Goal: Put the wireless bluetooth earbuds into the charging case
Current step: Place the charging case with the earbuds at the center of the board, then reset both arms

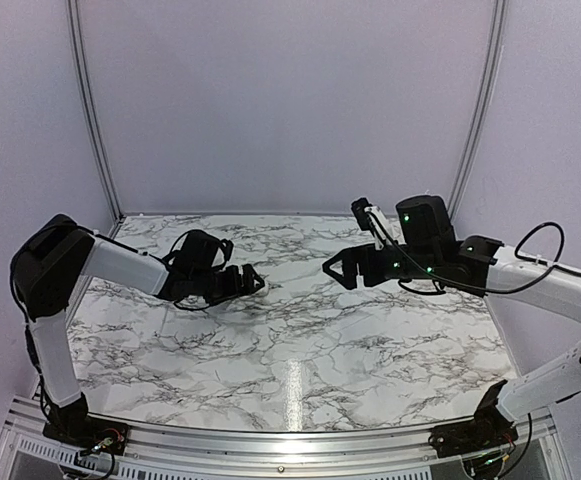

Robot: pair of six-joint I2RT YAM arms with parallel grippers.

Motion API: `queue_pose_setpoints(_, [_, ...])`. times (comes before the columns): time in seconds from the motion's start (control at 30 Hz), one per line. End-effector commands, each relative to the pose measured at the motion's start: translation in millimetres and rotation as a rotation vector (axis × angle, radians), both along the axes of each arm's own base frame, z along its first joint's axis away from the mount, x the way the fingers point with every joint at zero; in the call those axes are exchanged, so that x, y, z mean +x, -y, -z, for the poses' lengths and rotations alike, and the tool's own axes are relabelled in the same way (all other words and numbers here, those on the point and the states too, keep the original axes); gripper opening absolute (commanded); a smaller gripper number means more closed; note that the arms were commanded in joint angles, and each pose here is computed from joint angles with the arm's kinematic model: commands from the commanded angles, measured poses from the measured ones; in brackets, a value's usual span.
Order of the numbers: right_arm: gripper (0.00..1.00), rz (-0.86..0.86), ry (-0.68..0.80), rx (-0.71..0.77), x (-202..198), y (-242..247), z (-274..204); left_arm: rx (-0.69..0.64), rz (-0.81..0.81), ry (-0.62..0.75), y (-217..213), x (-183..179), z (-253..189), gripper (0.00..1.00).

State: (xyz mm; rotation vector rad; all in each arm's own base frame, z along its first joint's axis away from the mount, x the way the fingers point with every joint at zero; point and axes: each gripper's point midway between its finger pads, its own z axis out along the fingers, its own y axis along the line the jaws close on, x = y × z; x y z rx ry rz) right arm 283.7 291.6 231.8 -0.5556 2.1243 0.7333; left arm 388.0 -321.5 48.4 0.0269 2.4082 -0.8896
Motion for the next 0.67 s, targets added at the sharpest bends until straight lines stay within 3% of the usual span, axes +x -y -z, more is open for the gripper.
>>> queue_pose_setpoints(0.0, [0.99,0.012,-0.009,0.059,7,5,-4,0.078,0.024,0.056,-18,-13,-42,0.99])
queue_pose_setpoints(0.13, [0.98,0.048,-0.015,0.063,15,14,5,0.067,0.049,0.195,-27,-28,-104,0.99])
queue_pose_setpoints(0.3, [0.99,0.109,-0.028,0.043,25,32,20,0.123,-0.041,0.352,-70,-43,-159,0.99])
queue_pose_setpoints(0.5, [0.99,0.191,-0.043,0.051,34,68,43,0.161,-0.183,0.426,-131,-65,-176,0.99])
queue_pose_setpoints(0.63, [0.99,0.24,-0.045,0.062,38,90,54,0.184,-0.234,0.401,-160,-79,-159,0.99])
